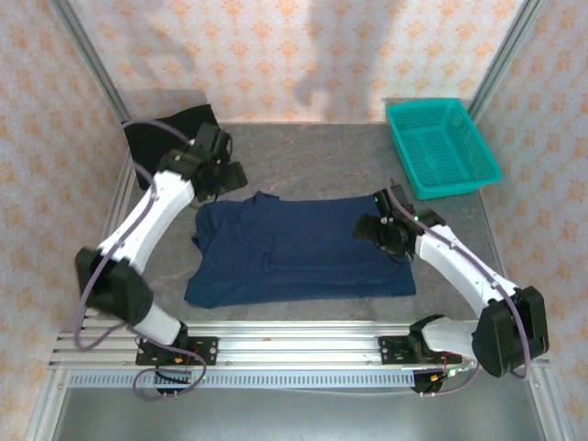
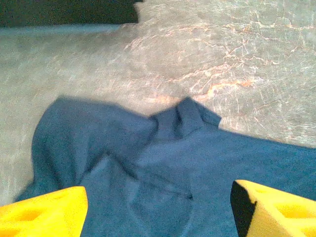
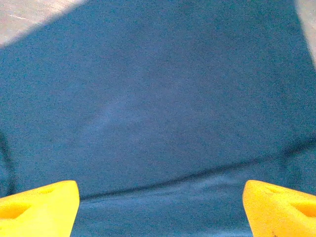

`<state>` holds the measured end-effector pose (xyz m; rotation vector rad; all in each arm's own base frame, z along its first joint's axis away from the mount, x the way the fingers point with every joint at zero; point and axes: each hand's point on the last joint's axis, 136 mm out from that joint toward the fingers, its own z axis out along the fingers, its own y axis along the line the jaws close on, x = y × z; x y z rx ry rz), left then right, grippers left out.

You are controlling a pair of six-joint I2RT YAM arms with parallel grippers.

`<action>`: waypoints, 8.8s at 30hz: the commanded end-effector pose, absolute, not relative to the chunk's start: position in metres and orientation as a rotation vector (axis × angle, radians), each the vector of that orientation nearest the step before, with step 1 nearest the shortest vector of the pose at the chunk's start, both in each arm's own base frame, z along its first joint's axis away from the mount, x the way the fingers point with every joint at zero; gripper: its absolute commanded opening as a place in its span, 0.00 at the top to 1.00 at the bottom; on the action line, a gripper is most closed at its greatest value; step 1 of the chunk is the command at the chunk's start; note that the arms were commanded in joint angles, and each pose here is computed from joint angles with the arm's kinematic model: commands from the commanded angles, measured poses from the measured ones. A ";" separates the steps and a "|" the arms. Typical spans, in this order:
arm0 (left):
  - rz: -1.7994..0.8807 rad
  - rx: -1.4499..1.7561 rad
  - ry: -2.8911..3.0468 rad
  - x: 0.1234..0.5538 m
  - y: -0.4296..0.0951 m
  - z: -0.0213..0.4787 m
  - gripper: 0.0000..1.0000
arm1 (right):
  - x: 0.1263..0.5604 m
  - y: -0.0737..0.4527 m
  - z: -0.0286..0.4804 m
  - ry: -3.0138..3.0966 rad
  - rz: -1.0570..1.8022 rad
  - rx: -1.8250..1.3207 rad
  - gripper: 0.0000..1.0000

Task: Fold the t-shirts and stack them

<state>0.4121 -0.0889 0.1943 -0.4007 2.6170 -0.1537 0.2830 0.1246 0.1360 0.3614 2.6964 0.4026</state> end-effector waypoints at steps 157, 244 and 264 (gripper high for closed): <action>-0.271 0.072 2.992 0.369 -0.161 0.058 0.49 | 0.316 0.128 0.106 2.822 0.270 0.224 0.16; 0.056 -0.396 2.445 0.458 -0.019 0.237 1.00 | 0.470 0.054 0.043 2.768 -0.089 0.712 0.43; 0.067 -0.363 2.480 0.470 -0.021 0.221 1.00 | 0.472 0.049 0.014 2.800 -0.234 0.720 0.75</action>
